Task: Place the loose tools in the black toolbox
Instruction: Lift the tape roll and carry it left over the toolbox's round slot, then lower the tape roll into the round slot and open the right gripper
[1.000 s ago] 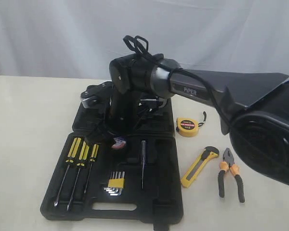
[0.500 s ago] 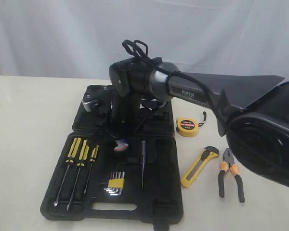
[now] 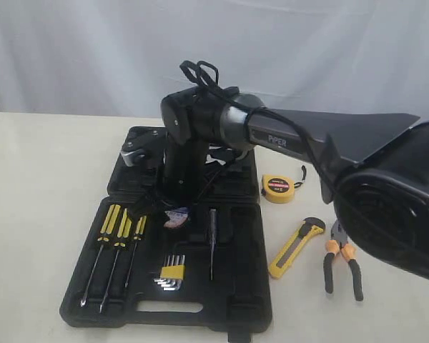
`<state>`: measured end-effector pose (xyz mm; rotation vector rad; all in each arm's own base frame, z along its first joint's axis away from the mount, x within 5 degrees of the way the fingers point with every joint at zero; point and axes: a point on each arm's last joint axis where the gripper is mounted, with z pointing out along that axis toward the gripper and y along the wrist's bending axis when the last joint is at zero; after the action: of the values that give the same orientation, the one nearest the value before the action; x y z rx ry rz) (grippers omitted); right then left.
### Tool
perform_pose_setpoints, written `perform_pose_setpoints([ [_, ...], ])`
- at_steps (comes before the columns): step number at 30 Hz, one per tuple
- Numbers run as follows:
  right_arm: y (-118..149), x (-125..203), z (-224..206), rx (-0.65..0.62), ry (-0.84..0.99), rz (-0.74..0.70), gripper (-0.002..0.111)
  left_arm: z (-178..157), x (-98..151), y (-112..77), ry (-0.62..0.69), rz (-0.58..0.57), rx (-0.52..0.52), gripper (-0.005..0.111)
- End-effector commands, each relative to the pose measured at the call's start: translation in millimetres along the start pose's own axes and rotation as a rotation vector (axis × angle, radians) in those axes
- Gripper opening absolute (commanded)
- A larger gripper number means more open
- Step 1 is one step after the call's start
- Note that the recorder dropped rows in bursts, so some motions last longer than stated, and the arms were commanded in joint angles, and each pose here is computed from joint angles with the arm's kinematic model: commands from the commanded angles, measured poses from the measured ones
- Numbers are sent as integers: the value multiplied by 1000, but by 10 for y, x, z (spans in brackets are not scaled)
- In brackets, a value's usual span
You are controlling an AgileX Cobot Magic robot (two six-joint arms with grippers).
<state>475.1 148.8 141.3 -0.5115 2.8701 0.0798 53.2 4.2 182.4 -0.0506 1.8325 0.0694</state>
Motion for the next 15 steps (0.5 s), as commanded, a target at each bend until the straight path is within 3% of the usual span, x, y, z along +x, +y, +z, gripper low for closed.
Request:
perform_pose_setpoints([
  [1,-39,-7,-115,28,-12,-8,69,2,0,-6,-7,-12,8,0],
  [2,-38,-15,-167,29,-23,-8,68,2,0,-6,-7,-12,8,0],
  [7,-30,-31,-494,31,-60,-9,36,2,0,-6,-7,-12,8,0],
  [10,-27,12,-510,28,-14,-8,0,2,0,-6,-7,-12,8,0],
  [15,-28,18,-463,27,-4,-4,-1,2,0,-6,-7,-12,8,0],
])
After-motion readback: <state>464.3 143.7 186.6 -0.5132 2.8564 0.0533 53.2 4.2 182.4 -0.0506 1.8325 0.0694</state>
